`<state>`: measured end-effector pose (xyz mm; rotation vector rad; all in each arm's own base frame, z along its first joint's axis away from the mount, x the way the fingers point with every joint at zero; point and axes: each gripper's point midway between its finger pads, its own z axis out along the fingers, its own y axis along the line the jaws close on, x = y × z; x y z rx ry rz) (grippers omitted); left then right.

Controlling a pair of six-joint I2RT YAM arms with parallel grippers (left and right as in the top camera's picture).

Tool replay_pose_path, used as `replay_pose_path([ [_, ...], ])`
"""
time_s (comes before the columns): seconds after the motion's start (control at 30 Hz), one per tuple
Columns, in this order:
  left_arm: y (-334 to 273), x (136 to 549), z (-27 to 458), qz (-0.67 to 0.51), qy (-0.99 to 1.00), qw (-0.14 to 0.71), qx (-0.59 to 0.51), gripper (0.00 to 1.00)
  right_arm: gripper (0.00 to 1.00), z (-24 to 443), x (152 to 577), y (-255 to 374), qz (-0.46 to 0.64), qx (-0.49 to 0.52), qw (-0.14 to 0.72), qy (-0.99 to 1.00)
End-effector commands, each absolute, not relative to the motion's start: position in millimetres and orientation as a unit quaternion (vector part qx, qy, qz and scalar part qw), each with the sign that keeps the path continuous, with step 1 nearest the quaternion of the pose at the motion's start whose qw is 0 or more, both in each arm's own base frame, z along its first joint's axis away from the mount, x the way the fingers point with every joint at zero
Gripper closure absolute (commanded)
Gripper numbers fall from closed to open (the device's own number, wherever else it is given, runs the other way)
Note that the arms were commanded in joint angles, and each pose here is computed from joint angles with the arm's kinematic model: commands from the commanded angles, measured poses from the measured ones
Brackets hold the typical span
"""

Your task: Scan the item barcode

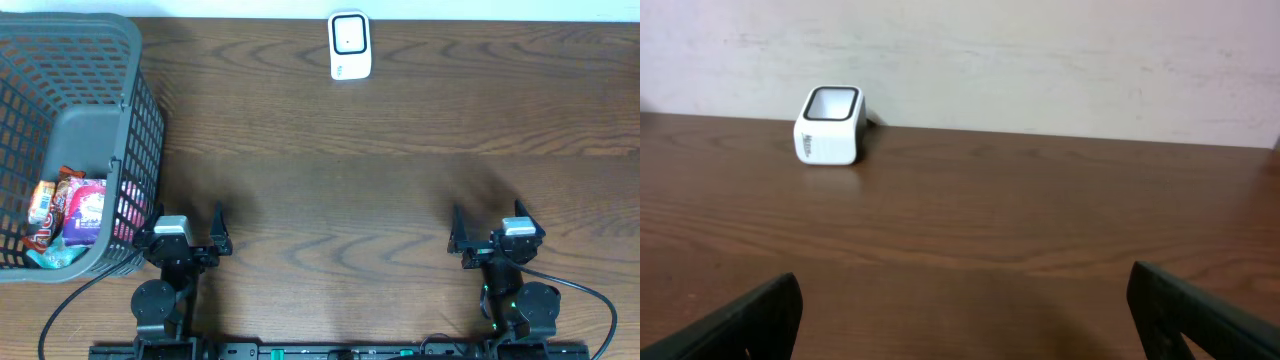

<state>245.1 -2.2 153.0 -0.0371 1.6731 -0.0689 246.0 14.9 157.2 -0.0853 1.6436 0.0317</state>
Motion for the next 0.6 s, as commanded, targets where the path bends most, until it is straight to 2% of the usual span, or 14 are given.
replay_pose_path([
  [0.0, -6.3, 244.0, 138.3, -0.039, 0.757, 0.652, -0.010, 0.02, 0.01, 156.8, 245.6, 16.8, 0.014, -0.044, 0.680, 0.732],
  [0.57, -7.9, 244.0, 138.7, -0.045, 0.757, 0.652, -0.010, 0.02, 0.01, 156.8, 245.6, 16.8, 0.014, -0.044, 0.680, 0.732],
])
